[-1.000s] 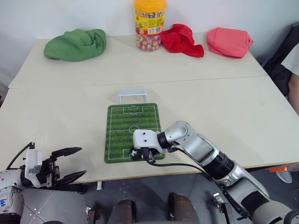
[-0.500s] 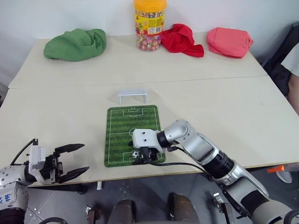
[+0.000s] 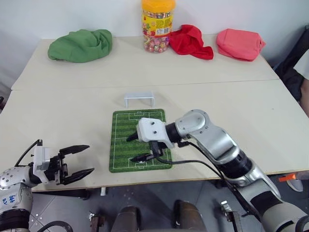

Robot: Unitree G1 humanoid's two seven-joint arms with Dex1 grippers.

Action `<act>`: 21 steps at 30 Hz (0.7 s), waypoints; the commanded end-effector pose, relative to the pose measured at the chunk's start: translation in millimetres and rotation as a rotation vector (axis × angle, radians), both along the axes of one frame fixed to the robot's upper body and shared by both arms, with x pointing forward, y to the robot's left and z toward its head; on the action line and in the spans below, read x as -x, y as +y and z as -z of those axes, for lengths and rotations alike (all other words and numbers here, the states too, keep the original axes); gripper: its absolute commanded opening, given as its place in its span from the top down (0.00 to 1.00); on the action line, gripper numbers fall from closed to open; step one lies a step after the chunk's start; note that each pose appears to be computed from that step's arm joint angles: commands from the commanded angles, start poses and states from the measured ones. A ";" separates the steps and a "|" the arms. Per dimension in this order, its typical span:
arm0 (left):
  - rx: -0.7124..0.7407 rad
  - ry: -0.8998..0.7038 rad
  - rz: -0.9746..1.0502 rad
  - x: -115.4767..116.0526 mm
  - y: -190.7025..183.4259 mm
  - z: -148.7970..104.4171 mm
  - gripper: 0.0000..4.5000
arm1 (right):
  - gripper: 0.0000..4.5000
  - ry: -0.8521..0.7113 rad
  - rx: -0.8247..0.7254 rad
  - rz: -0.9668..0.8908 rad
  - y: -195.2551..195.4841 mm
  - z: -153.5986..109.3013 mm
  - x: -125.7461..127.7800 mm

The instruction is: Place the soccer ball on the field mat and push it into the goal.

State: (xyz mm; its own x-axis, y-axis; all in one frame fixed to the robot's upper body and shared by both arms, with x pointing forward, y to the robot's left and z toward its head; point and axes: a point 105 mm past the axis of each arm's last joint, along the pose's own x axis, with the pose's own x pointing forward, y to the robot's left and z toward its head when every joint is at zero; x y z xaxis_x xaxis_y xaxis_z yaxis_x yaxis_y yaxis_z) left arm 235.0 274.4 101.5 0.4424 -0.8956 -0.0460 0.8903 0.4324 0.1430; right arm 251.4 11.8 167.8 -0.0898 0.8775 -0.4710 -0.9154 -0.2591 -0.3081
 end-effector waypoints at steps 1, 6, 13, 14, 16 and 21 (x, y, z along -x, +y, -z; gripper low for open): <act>-0.025 0.001 0.063 5.6 0.9 -2.8 0.00 | 0.61 0.013 -0.036 -0.028 -2.7 -5.8 15.4; -0.026 0.007 0.074 4.3 0.3 -3.0 0.00 | 0.96 0.063 -0.075 0.014 -2.3 2.9 15.3; -0.023 0.012 0.085 6.6 -2.1 -2.3 0.00 | 0.98 0.207 -0.113 0.045 4.1 25.8 14.3; -0.024 0.013 0.085 7.5 -1.9 -2.2 0.00 | 0.98 0.223 -0.114 0.039 4.9 27.1 15.0; -0.025 0.013 0.083 8.9 -1.2 -2.4 0.00 | 0.98 0.246 -0.116 0.027 6.0 28.7 16.3; -0.028 0.014 0.075 11.3 0.6 -3.4 0.00 | 0.98 0.281 -0.093 0.015 6.6 37.4 15.5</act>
State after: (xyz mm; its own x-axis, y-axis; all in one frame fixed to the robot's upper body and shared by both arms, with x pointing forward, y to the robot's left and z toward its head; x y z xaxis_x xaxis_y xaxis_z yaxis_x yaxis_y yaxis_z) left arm 232.1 274.9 97.0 0.4398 -0.8963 -0.0578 0.8950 0.4319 0.1118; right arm 239.8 14.9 129.9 -0.1572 0.9197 -0.3598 -0.9791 -0.1928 -0.0651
